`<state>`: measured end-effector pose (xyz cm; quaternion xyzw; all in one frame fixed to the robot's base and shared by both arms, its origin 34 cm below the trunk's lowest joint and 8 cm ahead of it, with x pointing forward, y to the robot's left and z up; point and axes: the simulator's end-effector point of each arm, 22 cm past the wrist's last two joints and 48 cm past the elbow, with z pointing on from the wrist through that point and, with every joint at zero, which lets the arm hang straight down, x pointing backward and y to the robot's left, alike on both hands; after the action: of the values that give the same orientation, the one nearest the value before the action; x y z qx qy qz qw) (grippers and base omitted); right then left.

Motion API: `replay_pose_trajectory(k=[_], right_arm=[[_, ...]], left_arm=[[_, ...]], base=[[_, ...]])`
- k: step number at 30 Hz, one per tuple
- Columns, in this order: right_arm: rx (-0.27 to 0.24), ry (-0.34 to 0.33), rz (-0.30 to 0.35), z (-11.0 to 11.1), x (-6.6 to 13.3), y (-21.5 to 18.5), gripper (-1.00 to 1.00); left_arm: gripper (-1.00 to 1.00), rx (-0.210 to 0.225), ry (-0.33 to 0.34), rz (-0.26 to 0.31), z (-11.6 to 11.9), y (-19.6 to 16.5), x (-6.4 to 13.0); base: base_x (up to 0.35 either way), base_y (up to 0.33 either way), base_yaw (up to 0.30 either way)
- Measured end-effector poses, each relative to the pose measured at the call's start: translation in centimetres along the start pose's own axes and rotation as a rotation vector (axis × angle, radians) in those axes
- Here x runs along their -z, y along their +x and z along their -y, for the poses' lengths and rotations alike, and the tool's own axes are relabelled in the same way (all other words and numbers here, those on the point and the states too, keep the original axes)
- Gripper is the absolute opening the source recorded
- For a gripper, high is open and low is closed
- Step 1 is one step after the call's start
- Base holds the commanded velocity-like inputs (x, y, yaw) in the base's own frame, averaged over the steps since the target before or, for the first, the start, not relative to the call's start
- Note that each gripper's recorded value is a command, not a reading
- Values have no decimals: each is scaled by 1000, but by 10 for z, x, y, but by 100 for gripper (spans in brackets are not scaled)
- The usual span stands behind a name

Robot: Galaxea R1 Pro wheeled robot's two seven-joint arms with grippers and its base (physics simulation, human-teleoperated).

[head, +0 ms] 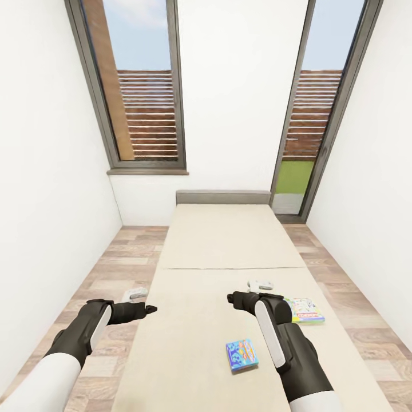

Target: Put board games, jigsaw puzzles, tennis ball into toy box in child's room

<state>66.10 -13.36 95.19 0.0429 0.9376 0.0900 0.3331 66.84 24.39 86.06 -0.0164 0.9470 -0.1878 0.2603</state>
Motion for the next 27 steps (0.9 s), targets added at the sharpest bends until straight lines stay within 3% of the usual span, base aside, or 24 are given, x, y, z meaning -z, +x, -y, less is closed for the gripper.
replay_pose_trajectory(k=[14, 27], right_arm=[[1, 1, -9, 0, -1, 3, 100], [28, 34, -136, 4, -38, 16, 100]], left_arm=[[100, 1, 4, 1, 1, 0, 0], [100, 1, 1, 3, -1, -1, 1]], base=[[1, 0, 0], [0, 0, 0]])
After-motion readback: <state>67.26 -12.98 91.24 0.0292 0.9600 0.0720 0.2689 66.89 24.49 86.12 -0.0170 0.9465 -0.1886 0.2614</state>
